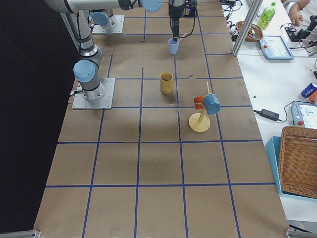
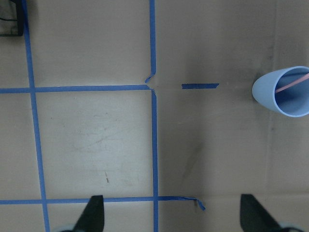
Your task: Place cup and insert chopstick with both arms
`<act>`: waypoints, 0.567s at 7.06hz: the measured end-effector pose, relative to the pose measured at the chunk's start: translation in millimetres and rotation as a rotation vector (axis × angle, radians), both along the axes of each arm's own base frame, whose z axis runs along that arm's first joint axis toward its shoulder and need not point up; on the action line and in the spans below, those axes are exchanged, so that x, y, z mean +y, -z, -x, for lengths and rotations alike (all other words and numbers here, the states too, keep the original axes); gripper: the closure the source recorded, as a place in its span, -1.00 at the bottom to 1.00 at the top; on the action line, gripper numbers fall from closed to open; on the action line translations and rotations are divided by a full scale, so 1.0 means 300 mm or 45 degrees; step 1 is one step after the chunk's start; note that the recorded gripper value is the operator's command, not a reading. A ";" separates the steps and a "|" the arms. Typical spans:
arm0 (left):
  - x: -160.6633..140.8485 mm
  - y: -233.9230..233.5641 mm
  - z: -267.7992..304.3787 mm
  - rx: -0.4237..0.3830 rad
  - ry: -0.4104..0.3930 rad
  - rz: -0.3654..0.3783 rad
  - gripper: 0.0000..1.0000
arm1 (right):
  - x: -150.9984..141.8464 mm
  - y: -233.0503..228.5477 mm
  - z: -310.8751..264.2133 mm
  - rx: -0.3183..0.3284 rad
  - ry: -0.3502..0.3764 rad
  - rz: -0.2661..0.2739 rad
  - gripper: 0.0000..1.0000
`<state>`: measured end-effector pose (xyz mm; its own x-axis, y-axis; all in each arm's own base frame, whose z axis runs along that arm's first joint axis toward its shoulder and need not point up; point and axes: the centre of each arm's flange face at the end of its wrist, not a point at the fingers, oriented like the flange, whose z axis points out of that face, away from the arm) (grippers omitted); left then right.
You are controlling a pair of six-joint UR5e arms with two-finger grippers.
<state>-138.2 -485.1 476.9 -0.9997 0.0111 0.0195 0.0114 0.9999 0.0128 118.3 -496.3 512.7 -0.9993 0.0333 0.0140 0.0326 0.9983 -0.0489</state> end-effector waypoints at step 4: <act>0.000 0.004 0.000 0.000 0.000 -0.003 -1.00 | 0.085 0.033 -0.103 0.009 -0.032 -0.033 -0.99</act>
